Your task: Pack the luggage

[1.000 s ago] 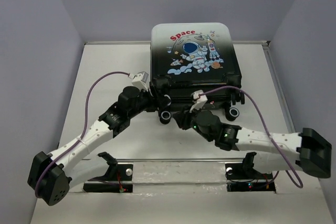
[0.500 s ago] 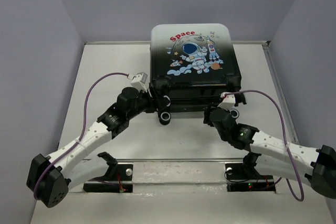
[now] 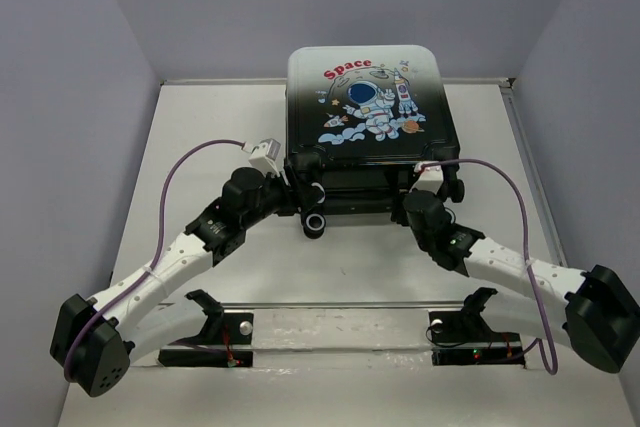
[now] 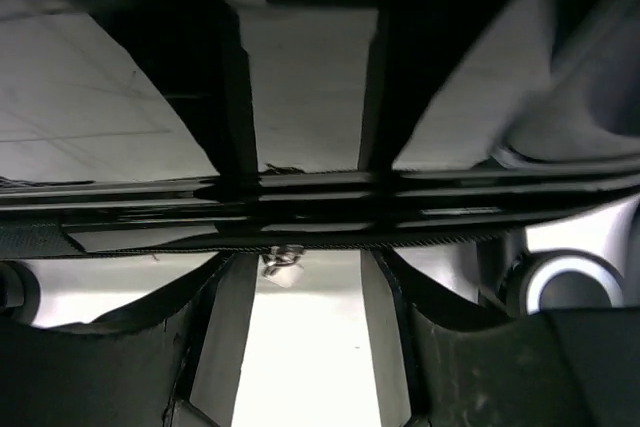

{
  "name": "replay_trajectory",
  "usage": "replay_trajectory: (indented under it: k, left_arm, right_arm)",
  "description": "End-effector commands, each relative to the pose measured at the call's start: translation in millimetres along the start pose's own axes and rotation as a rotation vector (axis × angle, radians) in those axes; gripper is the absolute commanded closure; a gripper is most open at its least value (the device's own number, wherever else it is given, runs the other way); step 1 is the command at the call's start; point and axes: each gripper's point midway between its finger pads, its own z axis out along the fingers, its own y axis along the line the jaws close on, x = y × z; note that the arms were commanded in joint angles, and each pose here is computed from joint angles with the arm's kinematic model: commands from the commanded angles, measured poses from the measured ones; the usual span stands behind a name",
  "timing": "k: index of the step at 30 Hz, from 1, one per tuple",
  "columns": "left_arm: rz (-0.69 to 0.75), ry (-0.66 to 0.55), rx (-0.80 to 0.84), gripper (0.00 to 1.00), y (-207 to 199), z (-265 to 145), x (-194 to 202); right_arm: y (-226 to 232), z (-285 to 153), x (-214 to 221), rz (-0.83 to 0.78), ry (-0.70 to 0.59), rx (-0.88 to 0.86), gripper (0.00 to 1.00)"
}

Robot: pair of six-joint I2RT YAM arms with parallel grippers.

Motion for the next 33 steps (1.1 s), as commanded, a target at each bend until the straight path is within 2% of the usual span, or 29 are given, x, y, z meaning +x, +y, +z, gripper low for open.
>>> replay_trajectory:
  k: [1,2,3,5,8,10,12,15,19,24,33]
  left_arm:
    - [0.117,-0.059,0.320,0.94,-73,-23,-18]
    - [0.119,-0.058,0.321,0.94,-73,-23,-18]
    - [0.117,-0.055,0.320,0.94,-72,-23,-17]
    - [0.116,-0.050,0.323,0.94,-73,-22,-16]
    - [0.112,-0.050,0.329,0.94,-74,-22,-16]
    - [0.107,-0.054,0.343,0.94,-79,-24,-19]
    - [0.101,-0.056,0.366,0.94,-84,-26,-21]
    - [0.079,-0.073,0.436,0.94,-103,-30,-31]
    - [0.051,-0.098,0.530,0.94,-138,-34,-53]
    - [0.043,-0.131,0.616,0.94,-182,-43,-76]
    - [-0.045,-0.233,0.743,0.94,-233,-76,-125]
  right_arm:
    - [29,5,-45,0.010,-0.125,-0.106,0.54]
    - [30,7,-46,0.005,-0.127,-0.108,0.56]
    - [32,7,-48,0.001,-0.136,-0.114,0.64]
    - [33,9,-49,-0.005,-0.143,-0.117,0.68]
    - [32,12,-45,-0.014,-0.146,-0.111,0.89]
    - [35,10,-47,0.006,-0.162,-0.133,0.93]
    - [40,5,-47,0.035,-0.168,-0.175,0.93]
    - [64,-8,-46,0.123,-0.155,-0.334,0.93]
    - [134,-42,-28,0.162,-0.097,-0.560,0.93]
    - [212,-89,-35,0.187,-0.101,-0.750,0.93]
    - [289,-131,-51,0.311,-0.173,-0.932,0.93]
